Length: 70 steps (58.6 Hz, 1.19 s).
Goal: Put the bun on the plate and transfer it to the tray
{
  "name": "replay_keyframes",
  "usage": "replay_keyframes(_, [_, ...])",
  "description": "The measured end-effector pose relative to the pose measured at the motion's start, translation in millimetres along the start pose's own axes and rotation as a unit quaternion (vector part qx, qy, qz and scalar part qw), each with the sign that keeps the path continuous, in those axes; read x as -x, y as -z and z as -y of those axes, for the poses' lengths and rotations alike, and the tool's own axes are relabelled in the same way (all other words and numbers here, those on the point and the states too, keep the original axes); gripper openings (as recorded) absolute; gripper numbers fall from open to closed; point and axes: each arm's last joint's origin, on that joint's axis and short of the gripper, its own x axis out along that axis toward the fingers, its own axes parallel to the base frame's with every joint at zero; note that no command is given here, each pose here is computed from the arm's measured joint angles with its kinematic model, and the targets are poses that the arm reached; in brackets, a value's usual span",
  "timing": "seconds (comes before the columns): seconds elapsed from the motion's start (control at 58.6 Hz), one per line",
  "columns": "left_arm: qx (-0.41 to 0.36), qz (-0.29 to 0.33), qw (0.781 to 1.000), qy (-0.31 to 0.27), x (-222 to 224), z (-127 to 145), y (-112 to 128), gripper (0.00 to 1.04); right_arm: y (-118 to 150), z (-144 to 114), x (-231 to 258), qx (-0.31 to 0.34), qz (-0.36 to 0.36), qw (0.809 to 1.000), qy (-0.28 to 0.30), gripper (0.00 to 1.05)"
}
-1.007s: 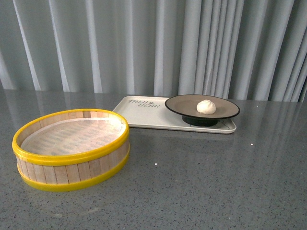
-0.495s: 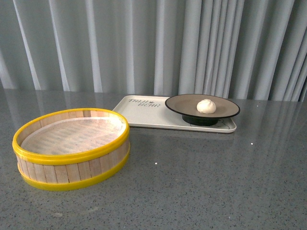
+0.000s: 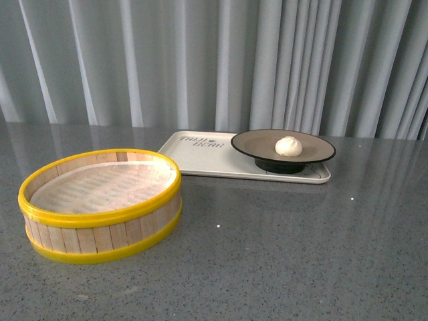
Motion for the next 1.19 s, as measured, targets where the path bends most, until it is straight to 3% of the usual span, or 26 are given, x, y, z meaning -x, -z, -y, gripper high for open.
replay_keyframes(0.222, [0.0,0.0,1.0,0.0,0.0,0.0,0.0,0.98,-0.5,0.0,0.9,0.0,0.004,1.0,0.0,0.05])
replay_keyframes(0.444, [0.0,0.0,1.0,0.0,0.0,0.0,0.0,0.98,-0.5,0.0,0.9,0.0,0.004,1.0,0.0,0.42])
replay_keyframes(0.717, [0.0,0.0,1.0,0.0,0.0,0.0,0.0,0.98,-0.5,0.0,0.9,0.0,0.004,1.0,0.0,0.97])
replay_keyframes(1.194, [0.0,0.0,1.0,0.0,0.0,0.0,0.0,0.98,-0.5,0.0,0.9,0.0,0.004,1.0,0.0,0.96])
